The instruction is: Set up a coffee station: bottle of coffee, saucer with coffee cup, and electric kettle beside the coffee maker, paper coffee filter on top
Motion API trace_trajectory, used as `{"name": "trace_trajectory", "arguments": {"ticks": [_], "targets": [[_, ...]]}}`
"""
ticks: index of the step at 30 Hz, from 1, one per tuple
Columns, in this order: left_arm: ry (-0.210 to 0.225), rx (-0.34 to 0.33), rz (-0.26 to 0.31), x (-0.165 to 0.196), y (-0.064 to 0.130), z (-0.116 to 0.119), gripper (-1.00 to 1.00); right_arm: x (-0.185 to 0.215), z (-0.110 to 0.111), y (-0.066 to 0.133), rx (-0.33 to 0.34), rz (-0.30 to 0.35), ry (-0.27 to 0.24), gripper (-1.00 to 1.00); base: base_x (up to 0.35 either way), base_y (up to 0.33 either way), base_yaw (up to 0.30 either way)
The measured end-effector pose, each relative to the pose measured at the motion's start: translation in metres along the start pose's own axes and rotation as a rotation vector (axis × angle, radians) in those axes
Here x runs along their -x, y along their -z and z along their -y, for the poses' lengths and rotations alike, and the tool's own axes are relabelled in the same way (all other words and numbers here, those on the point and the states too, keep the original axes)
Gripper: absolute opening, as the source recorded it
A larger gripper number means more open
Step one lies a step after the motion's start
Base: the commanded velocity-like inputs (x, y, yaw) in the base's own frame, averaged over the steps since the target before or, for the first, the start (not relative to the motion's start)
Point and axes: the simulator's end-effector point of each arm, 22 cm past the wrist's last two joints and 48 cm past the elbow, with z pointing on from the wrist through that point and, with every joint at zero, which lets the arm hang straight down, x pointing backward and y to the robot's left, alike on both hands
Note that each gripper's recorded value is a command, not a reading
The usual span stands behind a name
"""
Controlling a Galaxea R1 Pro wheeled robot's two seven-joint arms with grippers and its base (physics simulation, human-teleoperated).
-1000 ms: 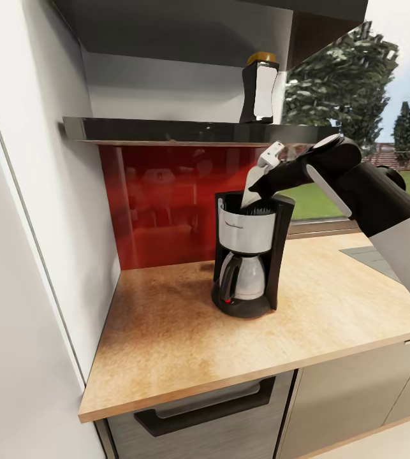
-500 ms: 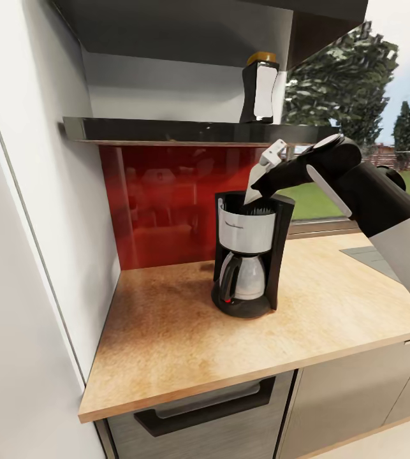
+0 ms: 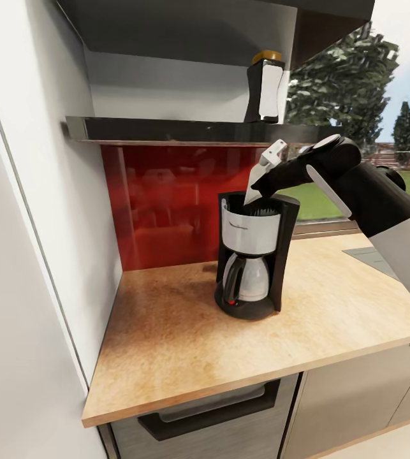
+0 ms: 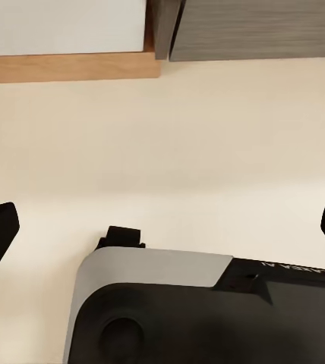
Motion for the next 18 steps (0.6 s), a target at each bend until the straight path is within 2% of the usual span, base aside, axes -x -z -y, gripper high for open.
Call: {"name": "trace_trajectory", "arguments": {"ticks": [18], "targets": [[0.000, 0.000, 0.001, 0.0003, 0.0000, 0.0001, 1.00, 0.0000, 0.0000, 0.0000, 0.000, 0.000, 0.000, -1.00, 0.000, 0.000, 0.000]]}}
